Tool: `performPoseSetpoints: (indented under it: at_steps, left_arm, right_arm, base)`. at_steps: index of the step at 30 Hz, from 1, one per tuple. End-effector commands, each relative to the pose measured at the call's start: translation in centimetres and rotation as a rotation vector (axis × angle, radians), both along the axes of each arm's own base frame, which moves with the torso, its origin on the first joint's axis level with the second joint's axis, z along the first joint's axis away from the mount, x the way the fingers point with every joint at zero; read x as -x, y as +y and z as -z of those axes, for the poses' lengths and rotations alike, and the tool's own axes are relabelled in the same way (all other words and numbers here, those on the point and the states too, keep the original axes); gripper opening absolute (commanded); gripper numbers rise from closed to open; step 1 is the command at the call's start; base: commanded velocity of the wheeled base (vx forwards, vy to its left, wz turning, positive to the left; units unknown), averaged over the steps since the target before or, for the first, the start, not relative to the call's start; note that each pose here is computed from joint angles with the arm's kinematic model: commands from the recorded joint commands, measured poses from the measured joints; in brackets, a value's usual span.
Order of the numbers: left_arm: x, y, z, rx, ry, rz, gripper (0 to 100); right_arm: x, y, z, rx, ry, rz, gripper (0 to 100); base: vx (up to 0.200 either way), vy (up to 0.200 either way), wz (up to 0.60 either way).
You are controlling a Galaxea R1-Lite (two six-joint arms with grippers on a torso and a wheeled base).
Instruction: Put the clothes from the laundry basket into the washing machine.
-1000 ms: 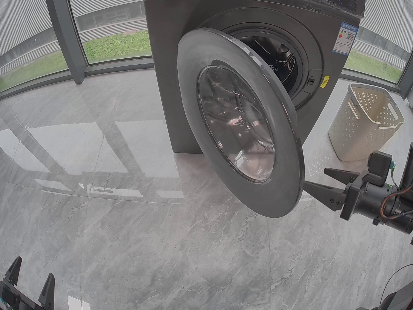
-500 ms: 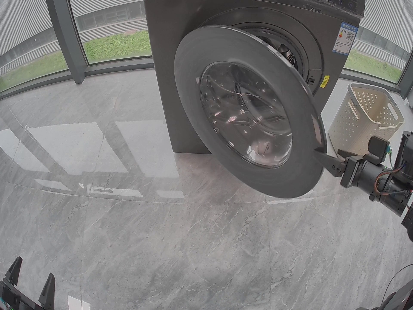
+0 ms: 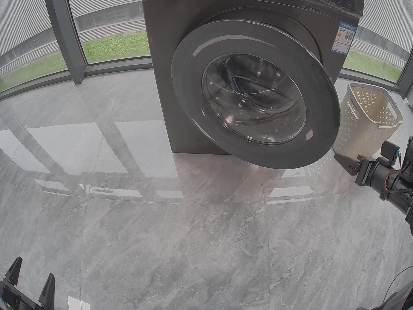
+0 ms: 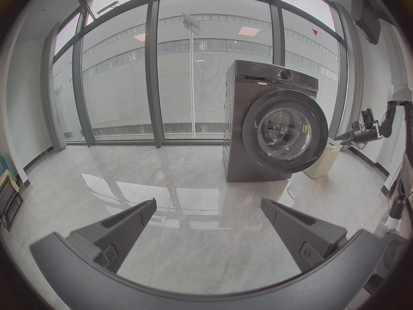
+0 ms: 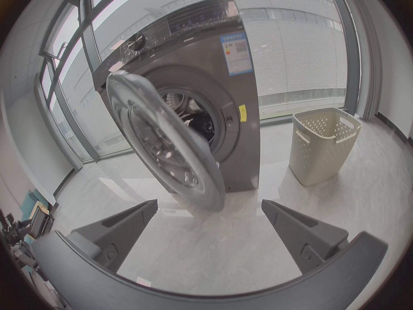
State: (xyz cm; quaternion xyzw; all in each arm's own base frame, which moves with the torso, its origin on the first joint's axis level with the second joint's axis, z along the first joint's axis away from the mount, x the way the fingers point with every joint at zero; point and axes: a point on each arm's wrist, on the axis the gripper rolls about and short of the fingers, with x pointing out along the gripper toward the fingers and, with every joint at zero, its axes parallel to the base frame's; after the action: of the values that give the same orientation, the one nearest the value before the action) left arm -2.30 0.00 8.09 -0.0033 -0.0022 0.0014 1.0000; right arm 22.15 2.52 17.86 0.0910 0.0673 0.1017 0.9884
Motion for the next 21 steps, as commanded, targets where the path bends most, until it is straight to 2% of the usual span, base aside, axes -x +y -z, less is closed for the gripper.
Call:
performPoseSetpoints:
  at_steps: [1,4,10,14,15,16,21]
  left_arm:
    - [0.0,0.0,0.5,0.003,0.001,-0.002,100]
    - [0.0,0.0,0.5,0.001,0.001,-0.002,100]
    - [0.0,0.0,0.5,0.001,0.001,-0.002,100]
    - [0.0,0.0,0.5,0.001,0.001,-0.002,100]
    - [0.0,0.0,0.5,0.000,0.001,-0.002,100]
    - [0.0,0.0,0.5,-0.002,0.001,-0.002,100]
    - [0.0,0.0,0.5,-0.004,0.001,-0.002,100]
  right_arm:
    - [1.5,1.3,1.6,0.012,0.058,-0.067,100]
    - [2.0,1.9,2.2,0.016,0.079,-0.101,100]
    - [2.8,4.3,2.4,0.003,0.094,-0.219,100]
    - [2.8,5.1,2.3,0.000,0.090,-0.255,100]
    - [3.1,5.9,2.0,-0.002,0.081,-0.296,100]
    - [3.1,6.0,2.0,-0.004,0.078,-0.302,100]
    - [4.1,8.4,1.3,-0.071,0.041,-0.424,100]
  base:
    - [0.000,-0.200,0.00]
    - [0.000,-0.200,0.00]
    - [0.000,-0.200,0.00]
    - [0.000,-0.200,0.00]
    - [0.000,-0.200,0.00]
    - [0.000,0.000,0.00]
    - [0.000,0.000,0.00]
